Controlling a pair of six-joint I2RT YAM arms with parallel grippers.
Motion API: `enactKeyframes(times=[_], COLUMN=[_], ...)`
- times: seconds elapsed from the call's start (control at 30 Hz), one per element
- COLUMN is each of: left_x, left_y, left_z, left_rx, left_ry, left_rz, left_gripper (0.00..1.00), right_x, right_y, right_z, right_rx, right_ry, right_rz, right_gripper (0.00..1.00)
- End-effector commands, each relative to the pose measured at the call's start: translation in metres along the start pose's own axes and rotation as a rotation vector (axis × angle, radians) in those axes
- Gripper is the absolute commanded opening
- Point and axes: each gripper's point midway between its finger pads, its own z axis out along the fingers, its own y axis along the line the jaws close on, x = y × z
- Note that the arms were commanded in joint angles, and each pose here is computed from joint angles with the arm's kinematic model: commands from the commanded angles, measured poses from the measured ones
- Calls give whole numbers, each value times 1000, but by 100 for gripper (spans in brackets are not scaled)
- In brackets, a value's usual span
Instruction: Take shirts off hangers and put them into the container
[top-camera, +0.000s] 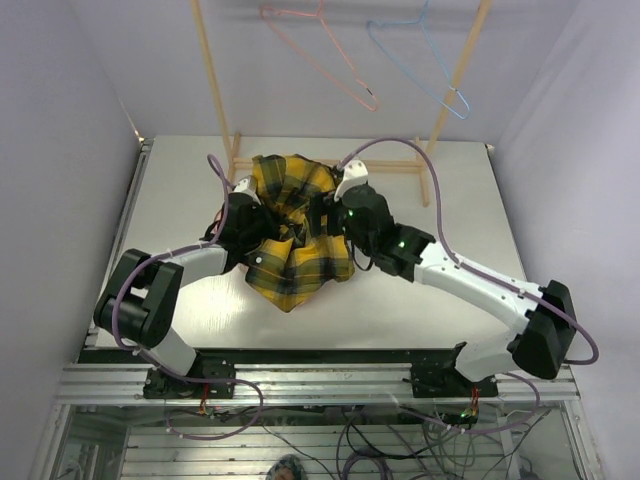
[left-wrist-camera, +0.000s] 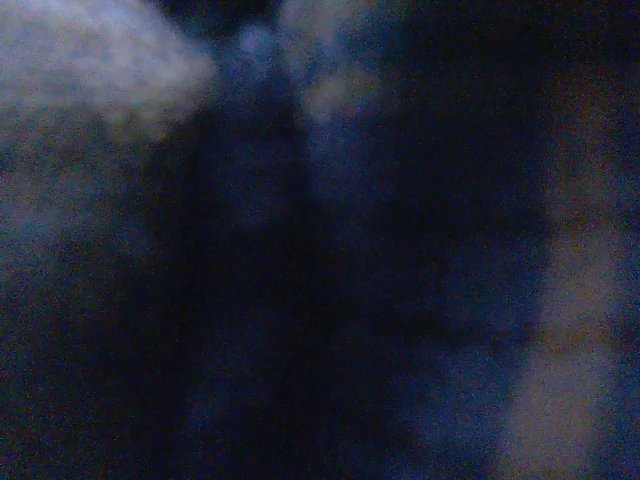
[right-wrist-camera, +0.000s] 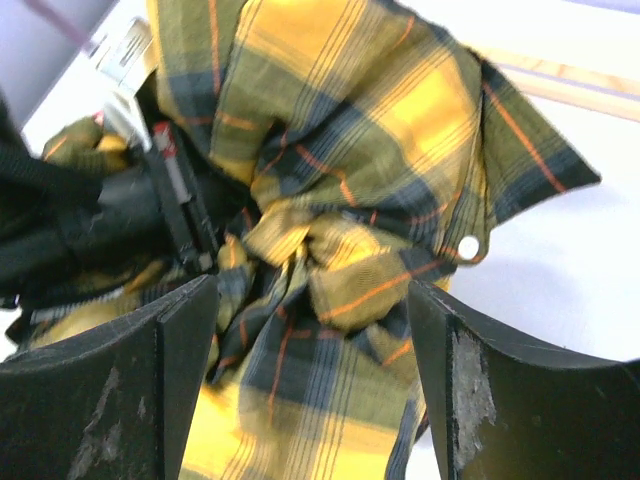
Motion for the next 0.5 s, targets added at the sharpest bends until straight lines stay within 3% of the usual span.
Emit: enactKeyframes(times=[0.0,0.2,0.47], left_x=[179,194,180], left_y=[137,140,134], left_z=[-54,-60,-65], left_rx=[-424,-399,-393], left_ry=[530,544,513], left_rz=[-96,-125,-91], left_gripper=[10,7,7], right_x=[-33,-62,-74], right_y=[-6,-11,26], right_z=[25,69,117], right_rx=[-42,-93,-267], right_ry=[-52,-72,-33], right_rz=[69,71,35], right_gripper=[77,80,84])
